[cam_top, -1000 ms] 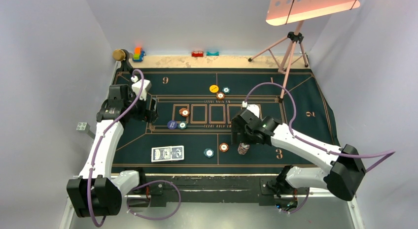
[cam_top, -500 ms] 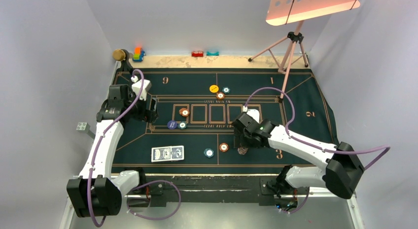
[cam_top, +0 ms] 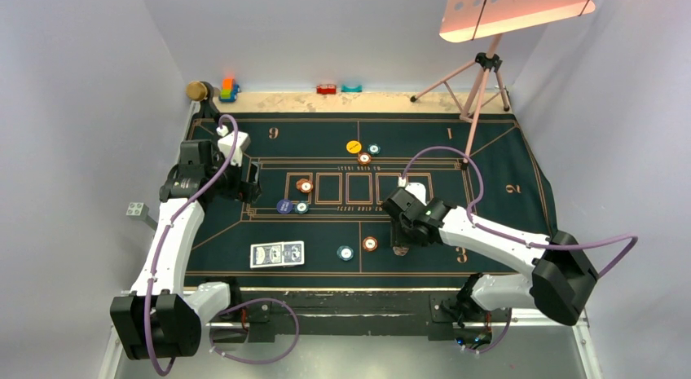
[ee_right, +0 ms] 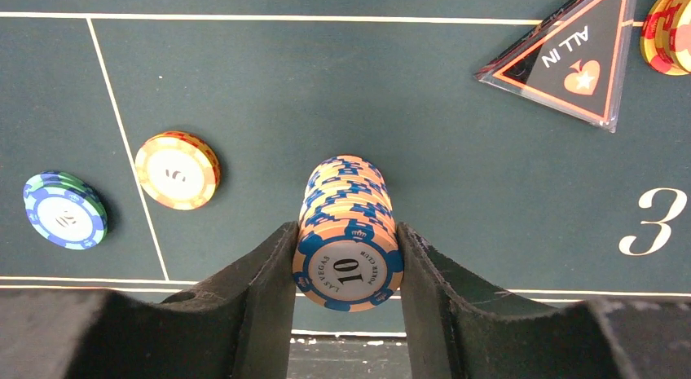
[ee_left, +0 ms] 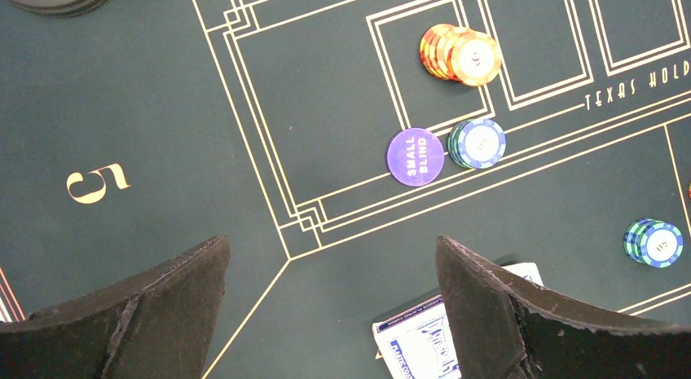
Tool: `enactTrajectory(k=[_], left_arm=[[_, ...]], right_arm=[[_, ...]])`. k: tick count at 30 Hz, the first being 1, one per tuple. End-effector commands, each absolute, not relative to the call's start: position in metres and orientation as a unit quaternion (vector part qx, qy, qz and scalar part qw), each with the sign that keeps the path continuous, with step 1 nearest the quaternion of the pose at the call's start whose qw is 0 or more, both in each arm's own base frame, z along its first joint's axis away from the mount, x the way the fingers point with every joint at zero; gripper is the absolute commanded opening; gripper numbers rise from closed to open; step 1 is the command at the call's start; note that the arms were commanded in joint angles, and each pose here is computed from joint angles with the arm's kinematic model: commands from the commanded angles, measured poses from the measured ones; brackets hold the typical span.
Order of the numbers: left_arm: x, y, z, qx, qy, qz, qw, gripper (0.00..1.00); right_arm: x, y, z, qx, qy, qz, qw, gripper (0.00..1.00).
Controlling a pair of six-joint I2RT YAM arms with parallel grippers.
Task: Distribute texas hold em gaming equipment
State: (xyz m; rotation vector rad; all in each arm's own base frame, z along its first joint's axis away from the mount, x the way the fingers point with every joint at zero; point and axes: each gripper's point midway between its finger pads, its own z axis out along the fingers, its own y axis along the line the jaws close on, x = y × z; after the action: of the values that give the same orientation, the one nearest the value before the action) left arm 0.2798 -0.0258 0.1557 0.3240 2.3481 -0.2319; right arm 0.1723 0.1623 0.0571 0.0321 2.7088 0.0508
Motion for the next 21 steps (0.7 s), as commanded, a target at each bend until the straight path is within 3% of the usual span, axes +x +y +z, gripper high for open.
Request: enactTrajectory(k=[1, 7, 14, 21], left_arm=[[0.283, -0.023, 0.163, 0.133, 0.907, -0.085, 0.390, 1.00], [0.283, -0.023, 0.164, 0.132, 0.907, -0.085, 0.391, 1.00], [0.284, -0.023, 0.165, 0.132, 0.906, -0.085, 0.393, 1.00], [0.284, -0.024, 0.166, 0.131, 0.906, -0.085, 0.394, 1.00]], right_arm=[[0.173, 0.162, 0.056, 0.018, 0.975, 0.019, 0.221, 0.43], [0.172, 0.160, 0.055, 0.020, 0.975, 0.015, 0.220, 0.32], [0.181, 0.163, 0.086, 0.018, 0.969, 0.022, 0.244, 0.10], [0.199, 0.177, 0.119, 0.002, 0.963, 0.031, 0.268, 0.02]])
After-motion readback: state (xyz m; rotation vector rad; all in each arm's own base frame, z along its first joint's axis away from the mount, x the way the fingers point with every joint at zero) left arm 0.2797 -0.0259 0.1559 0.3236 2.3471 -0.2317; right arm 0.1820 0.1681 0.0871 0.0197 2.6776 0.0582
